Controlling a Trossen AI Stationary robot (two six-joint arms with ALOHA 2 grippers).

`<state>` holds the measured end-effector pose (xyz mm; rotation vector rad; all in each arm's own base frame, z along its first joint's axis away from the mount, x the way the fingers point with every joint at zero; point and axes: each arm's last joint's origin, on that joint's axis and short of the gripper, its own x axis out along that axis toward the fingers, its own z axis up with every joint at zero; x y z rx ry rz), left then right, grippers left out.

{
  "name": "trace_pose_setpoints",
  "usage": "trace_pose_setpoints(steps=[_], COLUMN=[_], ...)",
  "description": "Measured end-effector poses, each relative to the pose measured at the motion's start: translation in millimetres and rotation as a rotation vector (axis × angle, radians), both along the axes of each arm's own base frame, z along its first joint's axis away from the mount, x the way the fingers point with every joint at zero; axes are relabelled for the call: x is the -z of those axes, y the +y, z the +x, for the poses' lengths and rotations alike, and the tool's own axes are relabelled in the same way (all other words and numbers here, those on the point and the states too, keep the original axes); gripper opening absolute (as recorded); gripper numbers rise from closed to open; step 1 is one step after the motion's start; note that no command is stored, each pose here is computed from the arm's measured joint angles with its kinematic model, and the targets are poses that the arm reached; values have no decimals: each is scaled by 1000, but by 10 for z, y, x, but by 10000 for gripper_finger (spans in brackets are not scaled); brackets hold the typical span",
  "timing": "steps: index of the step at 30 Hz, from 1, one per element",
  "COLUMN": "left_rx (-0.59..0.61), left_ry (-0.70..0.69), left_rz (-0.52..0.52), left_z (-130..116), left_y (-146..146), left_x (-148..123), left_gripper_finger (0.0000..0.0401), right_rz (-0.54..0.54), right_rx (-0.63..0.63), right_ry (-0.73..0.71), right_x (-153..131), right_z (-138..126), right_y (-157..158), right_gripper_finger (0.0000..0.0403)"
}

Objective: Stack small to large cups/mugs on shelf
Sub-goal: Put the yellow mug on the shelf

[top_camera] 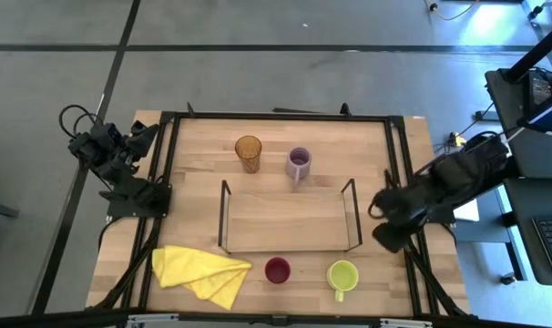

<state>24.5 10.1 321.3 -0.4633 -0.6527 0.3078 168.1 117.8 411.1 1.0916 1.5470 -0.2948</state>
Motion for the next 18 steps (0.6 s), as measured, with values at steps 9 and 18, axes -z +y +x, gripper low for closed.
trace_pose_setpoints(steps=[9,18], left_rx=[0,-2], left_ry=[-2,-1], left_rz=[-2,-3], left_z=[-2,-2], left_y=[1,2], left_x=[-1,-1], left_gripper_finger=[31,31], right_rz=[0,-134], right_rx=[103,345], right_ry=[129,-271], right_x=[768,807], right_z=[260,226], right_y=[461,845], right_gripper_finger=[131,131])
